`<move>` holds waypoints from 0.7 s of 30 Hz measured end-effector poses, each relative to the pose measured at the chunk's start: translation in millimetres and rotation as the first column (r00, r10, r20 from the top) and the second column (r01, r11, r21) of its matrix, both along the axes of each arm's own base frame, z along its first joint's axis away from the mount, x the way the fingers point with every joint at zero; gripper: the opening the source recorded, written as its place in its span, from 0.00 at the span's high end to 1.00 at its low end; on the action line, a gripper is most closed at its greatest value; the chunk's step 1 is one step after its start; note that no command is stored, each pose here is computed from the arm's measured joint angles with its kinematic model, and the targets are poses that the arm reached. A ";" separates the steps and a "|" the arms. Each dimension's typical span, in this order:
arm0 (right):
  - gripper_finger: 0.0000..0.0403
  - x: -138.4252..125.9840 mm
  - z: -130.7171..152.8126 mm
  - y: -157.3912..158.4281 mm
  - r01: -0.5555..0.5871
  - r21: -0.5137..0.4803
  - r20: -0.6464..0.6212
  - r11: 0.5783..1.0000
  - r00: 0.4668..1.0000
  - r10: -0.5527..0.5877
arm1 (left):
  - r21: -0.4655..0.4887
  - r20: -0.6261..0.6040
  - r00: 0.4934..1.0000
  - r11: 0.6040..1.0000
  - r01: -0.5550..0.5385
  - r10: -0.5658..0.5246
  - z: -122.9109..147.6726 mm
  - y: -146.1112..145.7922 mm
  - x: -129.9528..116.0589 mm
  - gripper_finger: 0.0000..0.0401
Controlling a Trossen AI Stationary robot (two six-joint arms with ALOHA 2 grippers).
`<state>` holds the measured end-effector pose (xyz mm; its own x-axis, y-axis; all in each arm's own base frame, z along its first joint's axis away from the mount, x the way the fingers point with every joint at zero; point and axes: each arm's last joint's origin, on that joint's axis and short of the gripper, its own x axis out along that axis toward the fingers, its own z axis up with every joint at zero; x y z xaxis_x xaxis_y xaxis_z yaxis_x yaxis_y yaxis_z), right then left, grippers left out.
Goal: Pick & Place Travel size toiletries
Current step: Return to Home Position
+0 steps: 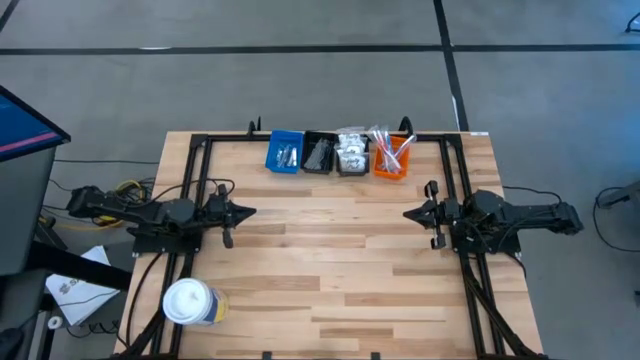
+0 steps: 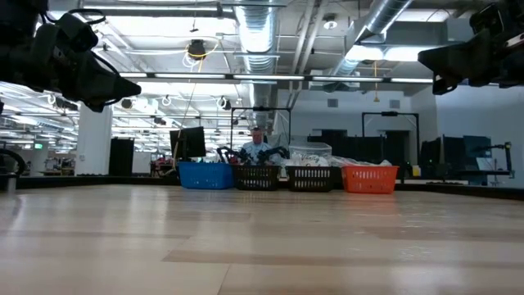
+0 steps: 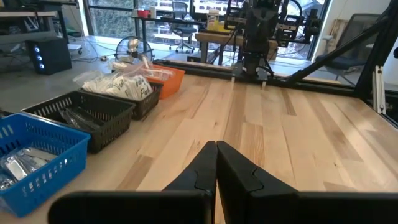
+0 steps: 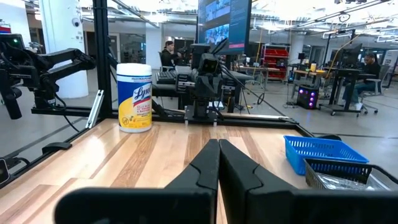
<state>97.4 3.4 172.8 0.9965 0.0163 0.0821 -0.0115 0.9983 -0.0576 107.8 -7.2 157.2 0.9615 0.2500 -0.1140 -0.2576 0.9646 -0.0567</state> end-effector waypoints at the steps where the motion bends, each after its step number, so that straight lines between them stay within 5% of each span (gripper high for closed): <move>1: 1.00 0.0 0.0 0.0 0.000 0.000 0.000 1.000 1.000 0.000 | 0.000 0.000 1.000 1.000 0.000 0.000 0.0 0.0 0.0 1.00; 21: 1.00 0.0 0.1 -0.1 0.001 0.000 0.001 1.000 1.000 -0.001 | -0.001 0.008 1.000 1.000 0.000 0.000 0.7 0.0 0.1 1.00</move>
<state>97.4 3.4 172.9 0.9965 0.0153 0.0827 -0.0106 0.9983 -0.0576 107.9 -7.2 157.9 0.9624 0.2495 -0.1070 -0.2567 0.9646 -0.0601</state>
